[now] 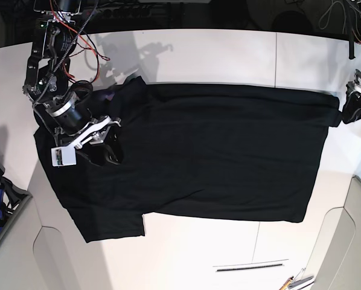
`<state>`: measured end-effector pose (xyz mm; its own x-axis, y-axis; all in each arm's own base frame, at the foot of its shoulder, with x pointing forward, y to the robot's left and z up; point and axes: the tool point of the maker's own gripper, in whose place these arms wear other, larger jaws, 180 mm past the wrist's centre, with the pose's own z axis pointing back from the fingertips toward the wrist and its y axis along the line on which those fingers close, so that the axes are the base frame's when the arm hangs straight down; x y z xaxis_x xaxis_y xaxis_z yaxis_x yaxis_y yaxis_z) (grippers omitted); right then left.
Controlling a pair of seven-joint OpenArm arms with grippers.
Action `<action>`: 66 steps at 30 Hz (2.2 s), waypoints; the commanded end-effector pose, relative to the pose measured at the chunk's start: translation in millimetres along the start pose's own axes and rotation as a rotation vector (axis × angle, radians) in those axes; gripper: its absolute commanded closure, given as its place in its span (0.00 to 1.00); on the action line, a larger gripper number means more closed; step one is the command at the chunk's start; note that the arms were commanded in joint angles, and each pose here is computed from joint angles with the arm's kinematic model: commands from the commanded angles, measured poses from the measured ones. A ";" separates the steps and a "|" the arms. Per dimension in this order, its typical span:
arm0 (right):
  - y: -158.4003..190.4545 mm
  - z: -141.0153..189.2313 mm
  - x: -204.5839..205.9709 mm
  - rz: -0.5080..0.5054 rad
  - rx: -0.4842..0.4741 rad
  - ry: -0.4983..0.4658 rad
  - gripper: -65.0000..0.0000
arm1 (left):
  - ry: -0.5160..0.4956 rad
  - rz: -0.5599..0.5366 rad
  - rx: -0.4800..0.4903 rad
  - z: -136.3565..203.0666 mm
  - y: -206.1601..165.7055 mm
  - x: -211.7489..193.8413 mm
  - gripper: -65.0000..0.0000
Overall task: Fold the T-shirt properly
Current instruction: 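Regrasp the shirt edges with both grippers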
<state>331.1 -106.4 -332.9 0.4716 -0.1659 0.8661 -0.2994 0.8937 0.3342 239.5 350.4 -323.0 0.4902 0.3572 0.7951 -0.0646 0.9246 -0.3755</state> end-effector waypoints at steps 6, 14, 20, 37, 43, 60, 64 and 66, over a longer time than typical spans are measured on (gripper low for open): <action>-16.5 8.5 20.5 0.019 -0.031 -0.057 0.54 | -0.059 -0.029 -0.013 4.2 -1.4 22.3 0.63; -61.1 34.4 18.3 -0.017 -0.142 -0.028 0.56 | -0.099 -0.057 -0.041 6.5 -14.1 36.4 0.63; -71.2 40.6 13.9 -0.028 -0.173 -0.002 1.00 | 0.032 -0.147 -0.090 -17.8 -40.2 7.6 0.85; -115.1 82.3 -37.8 0.120 -0.364 0.194 1.00 | 0.242 -0.410 0.184 -57.8 -11.0 -46.4 1.00; -130.4 98.6 -63.2 0.136 -0.404 0.283 1.00 | 0.299 -0.363 0.202 -55.8 3.4 -67.4 1.00; -163.3 149.6 -101.2 0.127 -0.419 0.451 1.00 | 0.459 -0.246 0.167 -31.5 2.8 -115.5 1.00; -159.8 153.2 -107.5 0.100 -0.408 0.468 1.00 | 0.508 -0.229 0.169 -16.2 5.6 -135.5 1.00; -155.4 155.0 -112.1 0.079 -0.390 0.476 1.00 | 0.526 -0.216 0.167 -8.0 5.9 -143.8 1.00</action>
<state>199.4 -284.8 -426.6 0.7948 0.0060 0.6068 -0.0546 0.9966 0.0617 202.9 295.2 -426.1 0.7905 0.1255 0.5994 -0.0241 0.9844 -0.1743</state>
